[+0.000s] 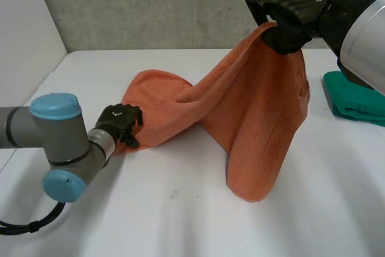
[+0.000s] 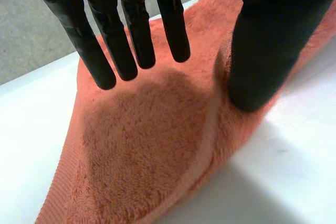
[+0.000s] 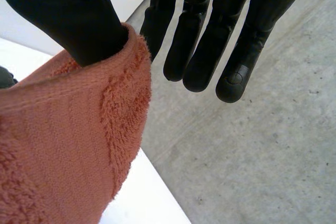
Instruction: Fold the laundry.
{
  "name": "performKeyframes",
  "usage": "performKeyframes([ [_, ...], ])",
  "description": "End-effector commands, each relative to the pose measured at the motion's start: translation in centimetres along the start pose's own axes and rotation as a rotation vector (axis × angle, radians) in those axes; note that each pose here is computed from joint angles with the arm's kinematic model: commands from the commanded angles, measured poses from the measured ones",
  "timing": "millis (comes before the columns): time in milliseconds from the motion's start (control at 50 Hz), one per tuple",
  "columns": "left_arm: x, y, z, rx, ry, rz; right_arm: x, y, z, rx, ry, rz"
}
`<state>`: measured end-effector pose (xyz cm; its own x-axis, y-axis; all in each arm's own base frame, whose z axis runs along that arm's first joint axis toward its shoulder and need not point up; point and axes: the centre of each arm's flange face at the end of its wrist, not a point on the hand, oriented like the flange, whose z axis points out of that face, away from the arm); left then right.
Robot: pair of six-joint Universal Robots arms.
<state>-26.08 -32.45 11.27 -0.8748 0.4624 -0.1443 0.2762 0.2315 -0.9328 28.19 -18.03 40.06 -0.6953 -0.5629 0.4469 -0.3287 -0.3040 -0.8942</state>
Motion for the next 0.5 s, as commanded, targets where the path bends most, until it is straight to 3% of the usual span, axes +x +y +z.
performKeyframes([
  [20, 0.4, -1.1, -2.6, -0.009, 0.015, 0.003, -0.3, 0.5, 0.2, -0.014, -0.011, 0.001],
  [500, 0.6, 0.2, -1.9, -0.035, 0.019, -0.001, 1.6, -3.3, -0.3, 0.109, 0.060, -0.007],
])
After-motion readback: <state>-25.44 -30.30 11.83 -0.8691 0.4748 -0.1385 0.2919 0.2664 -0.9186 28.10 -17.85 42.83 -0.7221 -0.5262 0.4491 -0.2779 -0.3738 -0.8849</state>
